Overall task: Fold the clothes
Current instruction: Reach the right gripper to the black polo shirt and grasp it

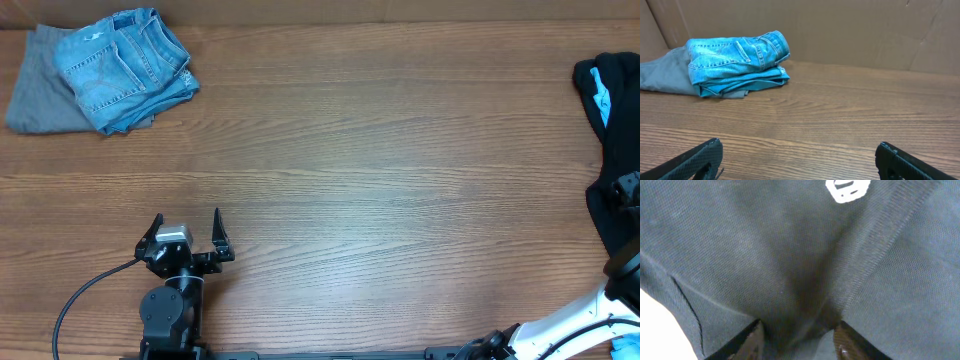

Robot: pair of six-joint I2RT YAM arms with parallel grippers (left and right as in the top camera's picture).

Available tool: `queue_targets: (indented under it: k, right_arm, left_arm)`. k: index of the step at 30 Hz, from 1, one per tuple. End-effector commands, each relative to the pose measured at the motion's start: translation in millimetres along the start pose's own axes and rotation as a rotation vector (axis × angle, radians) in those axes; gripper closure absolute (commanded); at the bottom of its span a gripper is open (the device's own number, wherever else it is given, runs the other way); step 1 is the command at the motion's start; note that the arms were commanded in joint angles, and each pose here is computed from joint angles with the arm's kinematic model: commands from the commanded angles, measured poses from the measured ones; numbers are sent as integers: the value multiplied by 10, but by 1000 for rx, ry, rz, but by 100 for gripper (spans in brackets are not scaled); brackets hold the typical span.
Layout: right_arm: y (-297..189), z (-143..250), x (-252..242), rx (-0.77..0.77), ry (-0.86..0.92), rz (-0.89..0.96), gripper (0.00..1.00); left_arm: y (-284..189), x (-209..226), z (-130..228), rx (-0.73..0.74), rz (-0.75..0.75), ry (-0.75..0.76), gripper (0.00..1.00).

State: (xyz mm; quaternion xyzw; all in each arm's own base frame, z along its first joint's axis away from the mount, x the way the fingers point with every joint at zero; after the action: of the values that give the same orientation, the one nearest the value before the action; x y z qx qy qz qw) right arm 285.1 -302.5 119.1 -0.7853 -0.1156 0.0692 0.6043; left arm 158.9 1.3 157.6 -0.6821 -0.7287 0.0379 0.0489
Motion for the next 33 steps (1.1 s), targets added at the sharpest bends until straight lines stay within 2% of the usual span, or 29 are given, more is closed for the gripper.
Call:
queue_targets:
  k: [1,4,5,8,11,18,30,33]
  right_arm:
    - [-10,-36,17,-18,2,2,59]
    - [-10,-38,19,-19,3,1,62]
    - [-11,-38,19,-20,3,1,65]
    - [-12,-39,20,-20,3,0,83]
    - [-12,-43,23,-22,3,-2,96]
    - [-156,-7,227,41,-12,-188,96]
    - [-973,51,417,-100,-55,-295,96]
    - [-1089,160,534,-82,-91,-349,96]
  left_arm:
    - [2,-11,11,1,9,19,0]
    - [2,-11,11,1,9,19,0]
    - [2,-11,11,1,9,19,0]
    - [2,-11,11,1,9,19,0]
    - [2,-11,11,1,9,19,0]
    - [2,-11,11,1,9,19,0]
    - [2,-11,11,1,9,19,0]
    - [2,-11,11,1,9,19,0]
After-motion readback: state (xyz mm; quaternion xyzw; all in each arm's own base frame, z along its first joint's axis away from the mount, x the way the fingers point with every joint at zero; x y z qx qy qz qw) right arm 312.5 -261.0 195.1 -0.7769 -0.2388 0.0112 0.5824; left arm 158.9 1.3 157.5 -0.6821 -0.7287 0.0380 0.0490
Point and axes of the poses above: each gripper's point midway between its finger pads, its own y axis out along the fingers, its own x axis along the line the jaws close on, z = x × y, the point moved 9 cm from there along -y, back along the fingers, and after that the axes turned 6 degrees about y, right-handed, at the moved point
